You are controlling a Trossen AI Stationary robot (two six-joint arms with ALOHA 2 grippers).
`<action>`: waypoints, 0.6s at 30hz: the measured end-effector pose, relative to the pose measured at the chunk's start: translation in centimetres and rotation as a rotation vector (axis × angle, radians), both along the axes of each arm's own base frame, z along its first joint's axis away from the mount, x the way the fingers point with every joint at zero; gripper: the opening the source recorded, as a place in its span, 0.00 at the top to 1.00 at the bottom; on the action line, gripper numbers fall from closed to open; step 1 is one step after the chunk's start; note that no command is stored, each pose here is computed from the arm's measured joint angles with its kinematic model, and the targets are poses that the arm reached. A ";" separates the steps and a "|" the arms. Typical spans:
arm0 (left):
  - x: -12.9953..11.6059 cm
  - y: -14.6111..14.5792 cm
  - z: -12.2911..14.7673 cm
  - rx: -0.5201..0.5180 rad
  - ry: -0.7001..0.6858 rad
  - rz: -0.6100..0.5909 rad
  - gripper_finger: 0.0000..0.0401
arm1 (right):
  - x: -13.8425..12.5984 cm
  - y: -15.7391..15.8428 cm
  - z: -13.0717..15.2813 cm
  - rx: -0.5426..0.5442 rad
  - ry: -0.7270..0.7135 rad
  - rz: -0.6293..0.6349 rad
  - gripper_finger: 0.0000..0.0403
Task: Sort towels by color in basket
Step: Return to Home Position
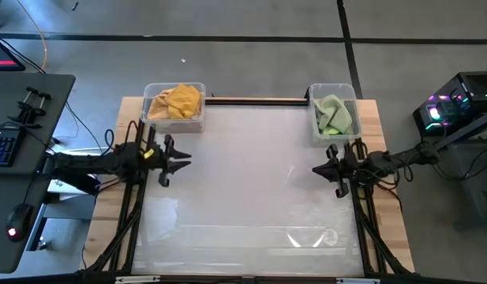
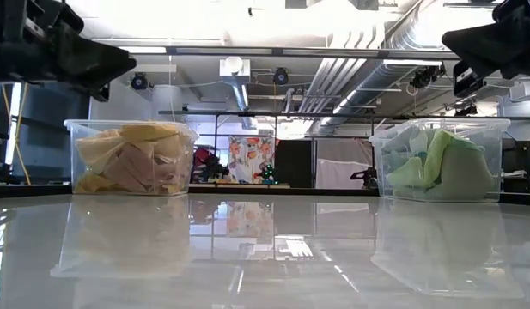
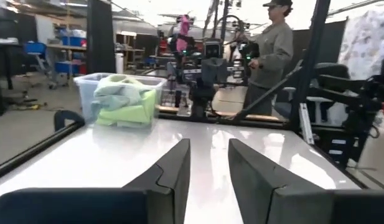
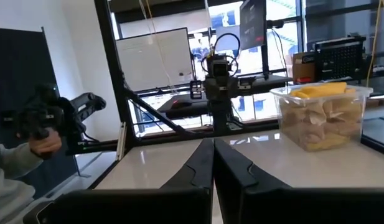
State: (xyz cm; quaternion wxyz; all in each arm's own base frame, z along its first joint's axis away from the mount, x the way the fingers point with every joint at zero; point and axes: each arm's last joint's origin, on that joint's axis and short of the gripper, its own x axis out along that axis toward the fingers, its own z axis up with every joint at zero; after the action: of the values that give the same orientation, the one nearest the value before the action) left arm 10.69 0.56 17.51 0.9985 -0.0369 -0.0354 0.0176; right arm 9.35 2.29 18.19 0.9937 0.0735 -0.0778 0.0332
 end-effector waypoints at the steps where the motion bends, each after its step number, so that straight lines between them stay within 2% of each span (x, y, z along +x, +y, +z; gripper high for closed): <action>1: -0.1 -0.1 0.0 0.007 -0.001 0.009 0.78 | 0.0 0.0 0.0 0.004 0.005 0.001 1.00; 5: -0.4 -0.5 0.2 0.044 -0.017 0.019 0.85 | 0.0 0.0 -0.2 0.011 0.019 -0.012 1.00; 9: -0.6 -0.6 -0.6 0.054 0.061 0.031 0.92 | 0.1 -0.1 -0.6 0.007 0.059 -0.035 1.00; 13: -0.9 -0.6 -0.7 0.052 0.054 0.016 0.98 | 0.1 0.1 -1.2 0.043 0.121 0.015 1.00; 18: -1.0 -0.4 -0.6 0.089 0.050 0.043 1.00 | -0.2 0.0 -0.9 0.008 0.159 0.028 1.00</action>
State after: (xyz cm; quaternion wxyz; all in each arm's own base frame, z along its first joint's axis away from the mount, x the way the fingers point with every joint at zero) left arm 9.72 0.12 16.92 0.9991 0.0089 -0.0122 0.0384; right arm 9.18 2.30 17.32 0.9959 0.0808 0.0024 0.0409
